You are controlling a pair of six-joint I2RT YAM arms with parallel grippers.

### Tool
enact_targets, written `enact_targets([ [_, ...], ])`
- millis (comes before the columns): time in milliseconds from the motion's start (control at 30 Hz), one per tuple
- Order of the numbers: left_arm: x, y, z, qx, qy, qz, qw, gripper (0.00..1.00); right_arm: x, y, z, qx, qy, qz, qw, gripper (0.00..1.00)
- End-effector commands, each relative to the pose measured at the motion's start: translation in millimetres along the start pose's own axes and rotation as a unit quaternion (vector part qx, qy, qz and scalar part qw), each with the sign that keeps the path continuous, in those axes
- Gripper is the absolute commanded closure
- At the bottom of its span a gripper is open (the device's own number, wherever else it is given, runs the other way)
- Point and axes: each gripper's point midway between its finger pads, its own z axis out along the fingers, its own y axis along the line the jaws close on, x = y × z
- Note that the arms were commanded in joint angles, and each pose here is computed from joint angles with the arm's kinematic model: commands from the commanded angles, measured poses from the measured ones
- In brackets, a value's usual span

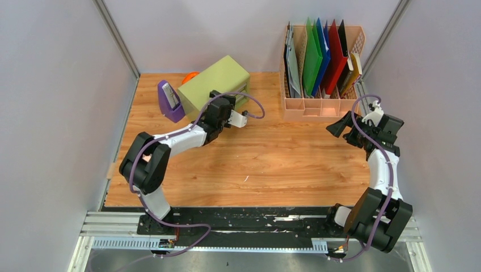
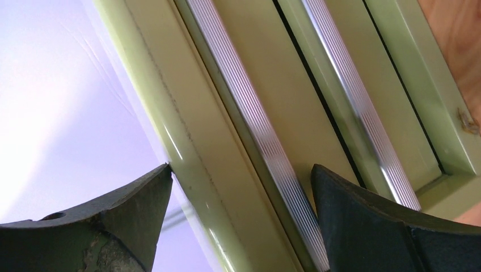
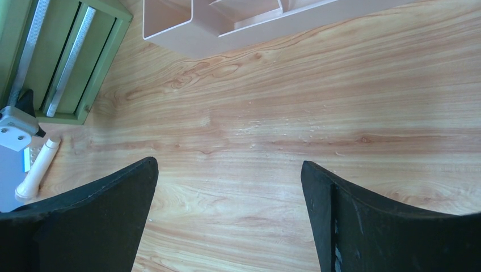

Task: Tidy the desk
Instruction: Move the storage box to the corner of the board.

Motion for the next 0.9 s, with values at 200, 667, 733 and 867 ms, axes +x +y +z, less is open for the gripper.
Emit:
enact_targets([
  [200, -32, -23, 54, -0.002, -0.123, 0.135, 0.983, 0.04, -8, -3, -1, -0.001, -0.016, -0.01, 1.0, 0.0],
  [667, 15, -21, 0, 0.06, -0.079, 0.007, 0.995, 0.02, -8, -4, -1, -0.005, -0.016, -0.004, 1.0, 0.0],
  [733, 14, -23, -16, 0.076, -0.091, -0.022, 0.993, 0.01, -7, -4, -1, -0.006, -0.015, -0.004, 1.0, 0.0],
  [867, 2, -24, -50, 0.127, -0.13, -0.098, 0.979, 0.01, -7, -3, -1, -0.008, -0.015, -0.003, 1.0, 0.0],
])
